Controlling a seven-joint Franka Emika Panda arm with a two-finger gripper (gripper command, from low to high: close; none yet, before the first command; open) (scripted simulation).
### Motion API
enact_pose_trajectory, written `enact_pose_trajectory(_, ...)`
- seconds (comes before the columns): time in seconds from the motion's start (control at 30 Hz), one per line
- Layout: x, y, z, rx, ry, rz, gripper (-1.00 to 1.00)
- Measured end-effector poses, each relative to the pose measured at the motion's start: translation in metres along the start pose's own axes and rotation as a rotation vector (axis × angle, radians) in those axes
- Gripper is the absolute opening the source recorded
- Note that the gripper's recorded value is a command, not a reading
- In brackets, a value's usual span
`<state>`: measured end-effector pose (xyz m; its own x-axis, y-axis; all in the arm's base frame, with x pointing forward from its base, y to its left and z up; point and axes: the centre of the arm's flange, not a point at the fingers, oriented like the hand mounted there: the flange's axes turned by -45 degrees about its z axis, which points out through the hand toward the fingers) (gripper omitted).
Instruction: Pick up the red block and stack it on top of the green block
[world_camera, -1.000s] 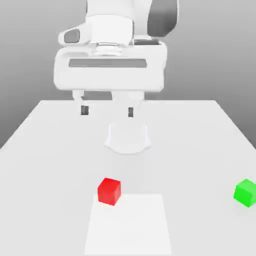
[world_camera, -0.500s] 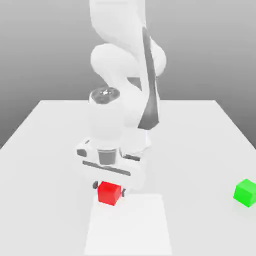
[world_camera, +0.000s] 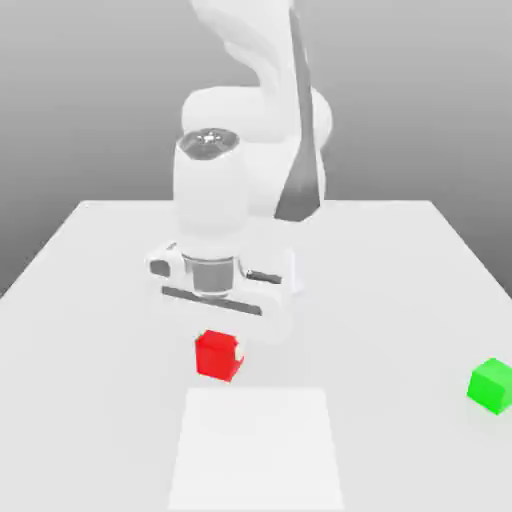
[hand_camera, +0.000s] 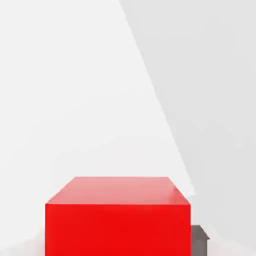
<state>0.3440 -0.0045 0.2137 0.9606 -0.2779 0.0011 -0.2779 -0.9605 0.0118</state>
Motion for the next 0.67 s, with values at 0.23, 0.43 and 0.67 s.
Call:
enact_pose_trajectory(0.23,-0.050,-0.211,-0.019,-0.009,0.008,-0.363,-1.00)
enact_pose_trajectory(0.43,-0.132,-0.326,-0.022,0.012,0.004,-0.528,-1.00)
enact_pose_trajectory(0.67,-0.134,-0.330,0.022,0.013,0.004,-0.527,1.00)
